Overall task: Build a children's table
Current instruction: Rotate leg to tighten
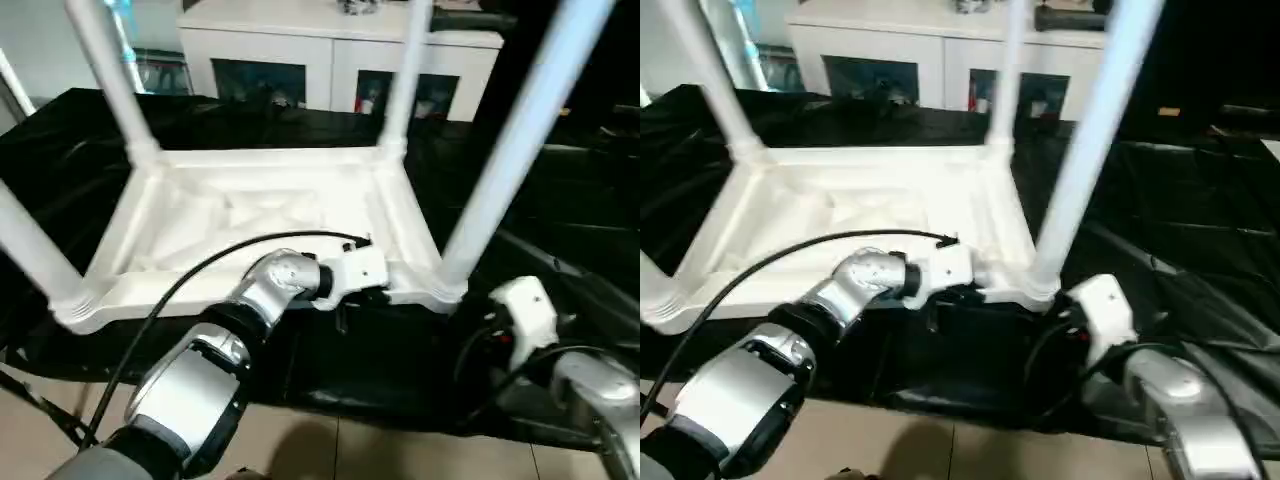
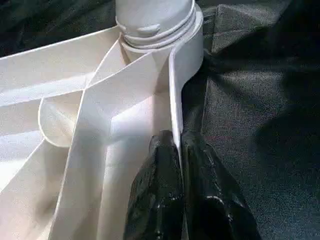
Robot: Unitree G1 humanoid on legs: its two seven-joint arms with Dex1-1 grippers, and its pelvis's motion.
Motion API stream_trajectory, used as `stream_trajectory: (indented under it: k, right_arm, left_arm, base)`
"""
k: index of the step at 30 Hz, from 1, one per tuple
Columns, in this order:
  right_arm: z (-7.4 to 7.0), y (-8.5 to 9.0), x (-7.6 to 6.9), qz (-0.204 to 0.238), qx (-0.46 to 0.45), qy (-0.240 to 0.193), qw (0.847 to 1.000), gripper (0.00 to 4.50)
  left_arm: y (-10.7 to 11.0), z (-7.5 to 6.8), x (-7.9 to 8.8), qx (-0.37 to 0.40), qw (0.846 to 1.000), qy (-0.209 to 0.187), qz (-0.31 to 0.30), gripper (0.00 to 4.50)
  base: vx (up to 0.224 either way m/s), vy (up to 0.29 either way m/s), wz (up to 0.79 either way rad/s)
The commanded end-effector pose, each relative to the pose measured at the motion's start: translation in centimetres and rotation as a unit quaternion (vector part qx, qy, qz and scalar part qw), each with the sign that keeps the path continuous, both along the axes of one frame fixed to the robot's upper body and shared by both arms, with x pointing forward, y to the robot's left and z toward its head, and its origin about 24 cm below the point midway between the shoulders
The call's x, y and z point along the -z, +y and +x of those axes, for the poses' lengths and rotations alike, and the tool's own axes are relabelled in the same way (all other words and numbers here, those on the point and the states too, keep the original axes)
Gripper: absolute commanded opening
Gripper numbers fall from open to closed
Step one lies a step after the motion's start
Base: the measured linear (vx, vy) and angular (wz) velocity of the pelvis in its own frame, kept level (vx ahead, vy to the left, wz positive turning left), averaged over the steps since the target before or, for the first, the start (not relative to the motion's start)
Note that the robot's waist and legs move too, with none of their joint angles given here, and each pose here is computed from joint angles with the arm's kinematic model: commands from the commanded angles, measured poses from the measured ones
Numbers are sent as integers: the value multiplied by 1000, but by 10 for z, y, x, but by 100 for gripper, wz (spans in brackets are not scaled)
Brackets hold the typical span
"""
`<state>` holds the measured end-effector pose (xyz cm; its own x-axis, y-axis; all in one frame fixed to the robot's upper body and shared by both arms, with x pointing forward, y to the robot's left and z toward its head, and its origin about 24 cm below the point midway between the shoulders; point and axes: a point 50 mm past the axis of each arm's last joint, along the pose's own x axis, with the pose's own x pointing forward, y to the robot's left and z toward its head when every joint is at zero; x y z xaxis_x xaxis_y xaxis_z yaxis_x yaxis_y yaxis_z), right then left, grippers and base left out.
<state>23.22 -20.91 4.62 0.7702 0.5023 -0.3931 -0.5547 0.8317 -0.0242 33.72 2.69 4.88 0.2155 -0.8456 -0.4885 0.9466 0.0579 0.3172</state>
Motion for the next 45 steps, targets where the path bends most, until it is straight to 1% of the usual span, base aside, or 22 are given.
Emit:
stream_trajectory:
  k: [1, 5, 6, 8, 10, 11, 13, 15, 17, 19, 21, 23, 26, 27, 29, 30, 31, 34, 37, 41, 43, 45]
  right_arm:
    - [-1, 8, -2, 10, -21, 1, 1000, 382]
    - [-2, 8, -1, 8, -27, 4, 1000, 382]
    - [-3, 10, -1, 9, -30, 5, 999, 389]
    - [-3, 11, -1, 11, -33, 7, 999, 389]
    - [-4, 12, -1, 9, -39, 7, 999, 389]
    - [-4, 13, 0, 10, -40, 8, 999, 389]
    - [-3, 13, -1, 14, -41, 7, 999, 389]
    - [-3, 13, -1, 18, -40, 6, 999, 389]
    - [-2, 16, -3, 24, -48, 5, 999, 389]
    - [1, 19, -5, 25, -61, 3, 998, 389]
    - [4, 21, -5, 22, -71, 1, 997, 389]
    - [5, 22, -6, 23, -75, 0, 997, 389]
    - [7, 24, -7, 29, -78, -1, 997, 389]
    - [7, 24, -7, 29, -78, -1, 997, 389]
    - [7, 26, -6, 31, -80, 0, 996, 389]
    - [7, 27, -6, 32, -81, 1, 996, 389]
    - [7, 27, -5, 32, -82, 1, 996, 389]
    - [7, 29, -4, 34, -83, 2, 996, 389]
    - [9, 30, -4, 35, -81, 1, 996, 389]
    - [10, 31, -4, 35, -80, 0, 996, 389]
    - [10, 30, -4, 35, -79, -1, 996, 389]
    - [10, 29, -4, 33, -74, -3, 997, 389]
  left_arm:
    - [-18, 0, -23, 23, 995, -56, -77, 0]
    - [-14, 2, -23, 3, 995, -49, -90, 0]
    - [-11, 3, -22, -3, 994, -33, -100, 46]
    - [-9, 2, -22, 0, 994, -23, -108, 57]
    - [-1, 2, -28, 1, 989, 2, -150, 66]
    - [1, 3, -31, -1, 986, 0, -164, 91]
    - [8, 6, -43, -18, 977, -1, -215, 96]
    - [12, 7, -50, -22, 972, -3, -236, 100]
    - [27, 5, -58, -23, 969, -5, -244, 124]
    - [47, -1, -58, -16, 977, 8, -212, 137]
    - [76, -15, -51, -1, 990, 39, -138, 139]
    - [92, -23, -48, 2, 994, 57, -96, 163]
    - [120, -36, -47, -4, 996, 82, -25, 178]
    - [120, -36, -47, -4, 996, 82, -25, 181]
    - [137, -43, -52, -17, 996, 89, 26, 215]
    - [145, -47, -54, -32, 994, 93, 56, 215]
    - [146, -47, -54, -34, 993, 96, 64, 215]
    - [151, -52, -54, -46, 988, 112, 94, 255]
    - [156, -50, -49, -67, 983, 109, 130, 270]
    - [170, -45, -39, -107, 969, 93, 203, 302]
    - [173, -44, -38, -117, 965, 89, 216, 310]
    - [176, -35, -38, -148, 959, 51, 234, 327]
  base:
    - [0, 0, 0]
    - [0, 0, 0]
    - [0, 0, 0]
    - [0, 0, 0]
    - [0, 0, 0]
    - [0, 0, 0]
    - [0, 0, 0]
    - [0, 0, 0]
    - [0, 0, 0]
    - [0, 0, 0]
    - [0, 0, 0]
    - [0, 0, 0]
    - [0, 0, 0]
    - [0, 0, 0]
    - [0, 0, 0]
    - [0, 0, 0]
    - [0, 0, 0]
    - [0, 0, 0]
    - [0, 0, 0]
    - [0, 0, 0]
    - [0, 0, 0]
    - [0, 0, 0]
